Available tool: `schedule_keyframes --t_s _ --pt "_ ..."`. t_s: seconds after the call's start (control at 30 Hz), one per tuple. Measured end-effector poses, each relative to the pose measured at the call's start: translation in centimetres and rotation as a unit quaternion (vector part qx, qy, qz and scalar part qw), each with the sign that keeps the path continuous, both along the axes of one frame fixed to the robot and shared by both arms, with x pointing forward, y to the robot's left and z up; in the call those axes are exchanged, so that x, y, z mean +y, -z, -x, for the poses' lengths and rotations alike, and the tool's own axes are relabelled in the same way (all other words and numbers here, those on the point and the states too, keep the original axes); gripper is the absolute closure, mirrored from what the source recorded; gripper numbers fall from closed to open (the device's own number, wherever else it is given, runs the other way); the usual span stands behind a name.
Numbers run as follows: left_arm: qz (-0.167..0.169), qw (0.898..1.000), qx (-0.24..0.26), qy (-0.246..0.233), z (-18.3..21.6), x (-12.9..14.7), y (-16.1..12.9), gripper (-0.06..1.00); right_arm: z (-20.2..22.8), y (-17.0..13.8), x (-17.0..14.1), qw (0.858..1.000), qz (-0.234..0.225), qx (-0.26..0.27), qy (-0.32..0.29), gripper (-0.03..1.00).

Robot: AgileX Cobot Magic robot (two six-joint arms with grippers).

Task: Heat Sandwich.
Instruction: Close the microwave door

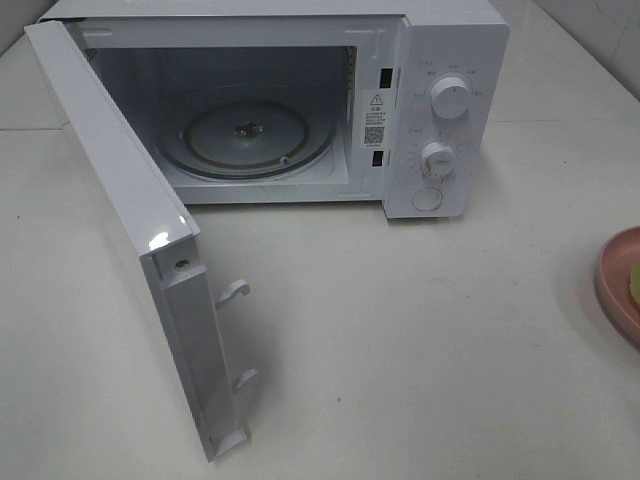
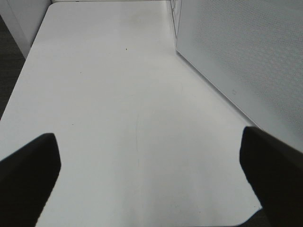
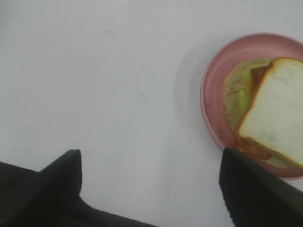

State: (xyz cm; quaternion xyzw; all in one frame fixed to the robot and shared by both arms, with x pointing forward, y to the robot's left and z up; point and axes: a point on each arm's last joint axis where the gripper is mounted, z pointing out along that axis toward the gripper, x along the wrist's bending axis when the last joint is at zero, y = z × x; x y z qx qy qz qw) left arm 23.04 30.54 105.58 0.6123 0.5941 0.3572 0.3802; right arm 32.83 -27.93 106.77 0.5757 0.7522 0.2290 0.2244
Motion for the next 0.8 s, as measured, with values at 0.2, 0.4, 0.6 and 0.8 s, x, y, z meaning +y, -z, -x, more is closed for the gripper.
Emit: schedule_keyframes --t_s 0.2,0.4,0.6,0.8 --pt "0.000 1.000 0.000 0.000 0.0 0.0 0.0 -0.03 2.5 0.6 -0.9 0.999 -0.010 -0.030 0.007 0.20" --pt "0.000 1.000 0.000 0.000 0.0 0.0 0.0 -0.03 5.0 2.1 -2.1 0.997 -0.017 -0.061 0.054 0.20" --pt "0.000 1.000 0.000 0.000 0.0 0.0 0.0 -0.03 7.7 1.9 -2.8 0.985 -0.034 -0.144 0.088 0.20" --pt "0.000 1.000 0.000 0.000 0.0 0.0 0.0 -0.03 9.4 1.9 -3.0 0.972 -0.041 -0.199 0.119 0.20"
